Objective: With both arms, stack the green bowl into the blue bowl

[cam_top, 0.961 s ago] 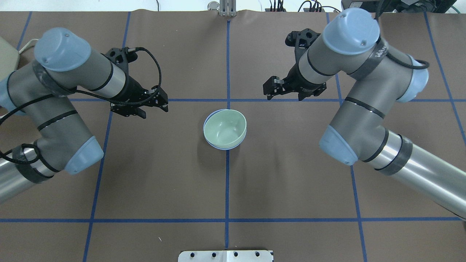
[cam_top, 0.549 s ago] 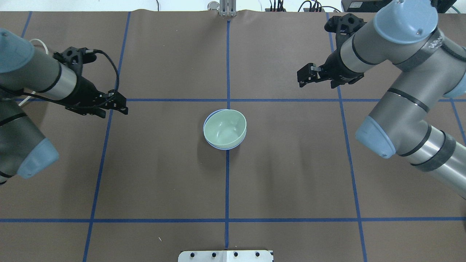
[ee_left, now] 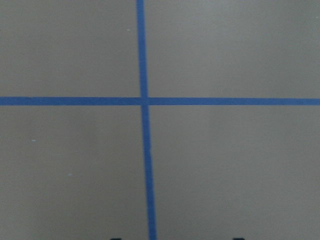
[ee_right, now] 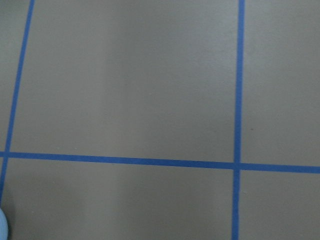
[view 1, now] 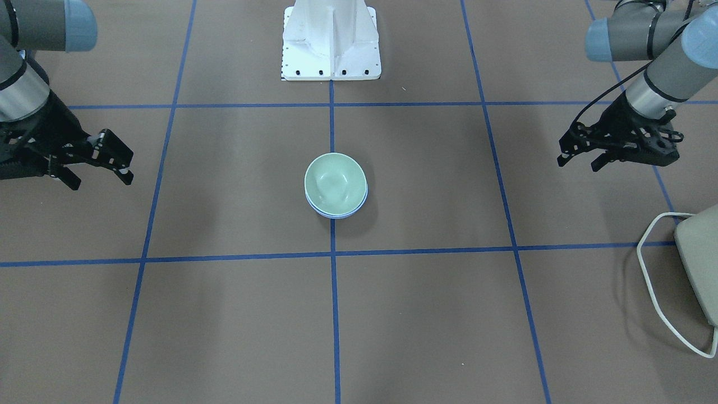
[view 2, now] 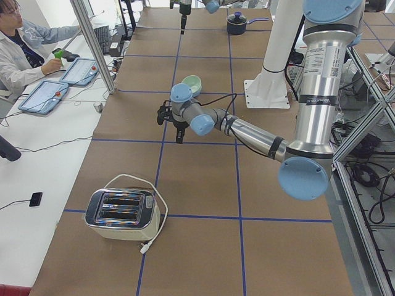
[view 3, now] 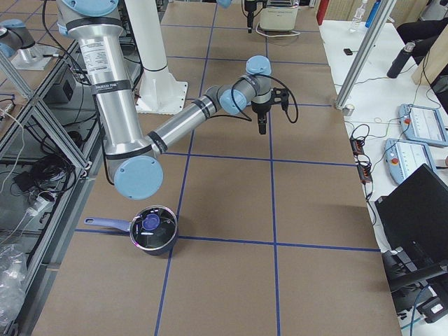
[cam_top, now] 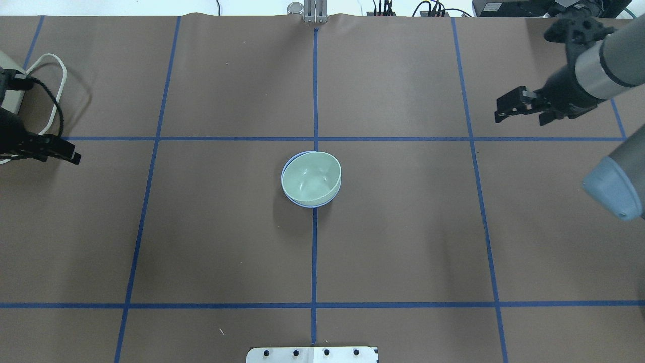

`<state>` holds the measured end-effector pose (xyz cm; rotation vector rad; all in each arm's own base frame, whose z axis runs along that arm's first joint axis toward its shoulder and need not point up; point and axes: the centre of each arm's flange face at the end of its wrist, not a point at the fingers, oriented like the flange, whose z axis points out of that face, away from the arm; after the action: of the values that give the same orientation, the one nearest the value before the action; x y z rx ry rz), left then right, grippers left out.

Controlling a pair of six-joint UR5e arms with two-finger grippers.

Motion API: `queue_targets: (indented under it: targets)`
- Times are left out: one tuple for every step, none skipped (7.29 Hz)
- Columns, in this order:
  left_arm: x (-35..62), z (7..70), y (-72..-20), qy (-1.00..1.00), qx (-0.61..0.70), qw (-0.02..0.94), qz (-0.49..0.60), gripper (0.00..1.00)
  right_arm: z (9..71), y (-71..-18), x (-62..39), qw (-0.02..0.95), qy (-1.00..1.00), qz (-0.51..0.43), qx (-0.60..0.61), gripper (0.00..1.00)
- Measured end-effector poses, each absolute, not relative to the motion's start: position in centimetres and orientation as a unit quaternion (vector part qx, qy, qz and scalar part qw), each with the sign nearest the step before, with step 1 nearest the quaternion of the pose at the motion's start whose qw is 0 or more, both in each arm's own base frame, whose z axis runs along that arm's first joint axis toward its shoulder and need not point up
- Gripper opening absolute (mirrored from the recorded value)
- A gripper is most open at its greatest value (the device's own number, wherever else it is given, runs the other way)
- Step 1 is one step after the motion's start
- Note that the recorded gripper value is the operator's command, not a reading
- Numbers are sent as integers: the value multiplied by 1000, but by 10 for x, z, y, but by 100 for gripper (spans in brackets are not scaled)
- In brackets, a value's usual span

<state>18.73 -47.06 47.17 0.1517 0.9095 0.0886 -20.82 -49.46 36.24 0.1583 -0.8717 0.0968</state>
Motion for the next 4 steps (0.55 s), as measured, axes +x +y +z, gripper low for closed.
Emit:
queue_targets:
  targets:
    - [164, 494, -462, 431, 75, 897, 56, 89, 393, -478, -186, 910, -406, 55, 64, 100]
    - [144, 516, -451, 426, 74, 899, 64, 97, 420, -464, -167, 917, -391, 51, 57, 100]
    - [129, 537, -437, 422, 74, 901, 67, 98, 447, -452, -147, 924, -377, 38, 52, 100]
    - [115, 558, -425, 419, 74, 903, 63, 98, 472, -443, -123, 929, -367, 24, 49, 100]
